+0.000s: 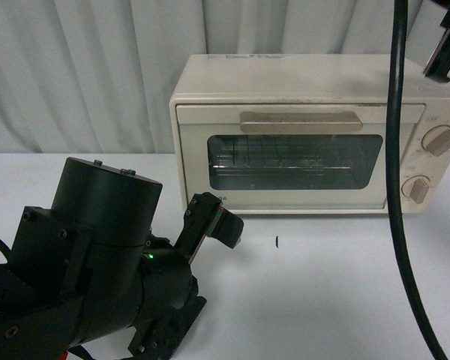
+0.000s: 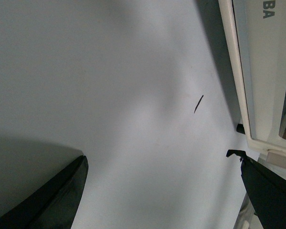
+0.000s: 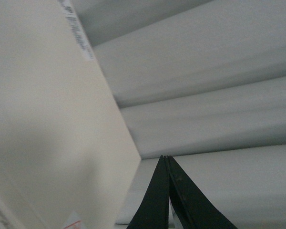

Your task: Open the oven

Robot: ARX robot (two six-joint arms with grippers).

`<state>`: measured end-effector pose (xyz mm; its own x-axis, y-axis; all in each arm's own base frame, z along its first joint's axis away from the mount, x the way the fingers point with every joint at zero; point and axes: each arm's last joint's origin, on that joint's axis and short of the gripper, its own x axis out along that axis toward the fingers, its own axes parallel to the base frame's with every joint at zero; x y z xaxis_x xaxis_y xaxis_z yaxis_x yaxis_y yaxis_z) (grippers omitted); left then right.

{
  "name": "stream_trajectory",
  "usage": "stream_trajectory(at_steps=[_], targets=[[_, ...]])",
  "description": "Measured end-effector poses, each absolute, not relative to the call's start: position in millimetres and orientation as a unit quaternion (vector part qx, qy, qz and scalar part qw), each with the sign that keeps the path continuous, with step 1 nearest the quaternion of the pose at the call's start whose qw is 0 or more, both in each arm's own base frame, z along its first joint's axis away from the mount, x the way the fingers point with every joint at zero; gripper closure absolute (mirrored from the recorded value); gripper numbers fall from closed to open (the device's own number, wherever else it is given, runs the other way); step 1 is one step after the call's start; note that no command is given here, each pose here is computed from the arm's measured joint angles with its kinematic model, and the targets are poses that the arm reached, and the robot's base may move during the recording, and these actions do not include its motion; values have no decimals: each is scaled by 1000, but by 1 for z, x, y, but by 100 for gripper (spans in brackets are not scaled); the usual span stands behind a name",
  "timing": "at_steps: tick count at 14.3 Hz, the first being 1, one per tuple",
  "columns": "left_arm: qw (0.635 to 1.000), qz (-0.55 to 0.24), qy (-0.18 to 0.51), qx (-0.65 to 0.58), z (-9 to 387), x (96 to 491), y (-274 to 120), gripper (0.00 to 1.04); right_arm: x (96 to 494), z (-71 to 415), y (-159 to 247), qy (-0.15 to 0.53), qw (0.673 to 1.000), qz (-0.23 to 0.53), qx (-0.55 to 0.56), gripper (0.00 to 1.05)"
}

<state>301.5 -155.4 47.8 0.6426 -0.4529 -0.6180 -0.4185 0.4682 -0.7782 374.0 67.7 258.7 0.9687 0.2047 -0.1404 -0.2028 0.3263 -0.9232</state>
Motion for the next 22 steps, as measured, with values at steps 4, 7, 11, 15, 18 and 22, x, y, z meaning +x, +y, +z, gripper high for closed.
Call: stream_trajectory(at_steps=[4, 7, 11, 15, 18, 22], targets=[[745, -12, 423, -516, 48, 301, -155, 7, 374, 243, 77, 15, 802, 182, -569, 103], [745, -11, 423, -515, 48, 301, -155, 7, 366, 223, 80, 33, 801, 237, -549, 103], [745, -12, 423, -515, 48, 302, -155, 7, 357, 207, 88, 43, 800, 283, -528, 103], [745, -11, 423, -515, 48, 301, -155, 7, 365, 191, 92, 64, 797, 306, -517, 103], [745, -11, 423, -515, 48, 301, -155, 7, 374, 193, 94, 60, 798, 308, -515, 103], [745, -11, 422, -516, 48, 302, -155, 7, 385, 187, 91, 68, 800, 308, -510, 103]])
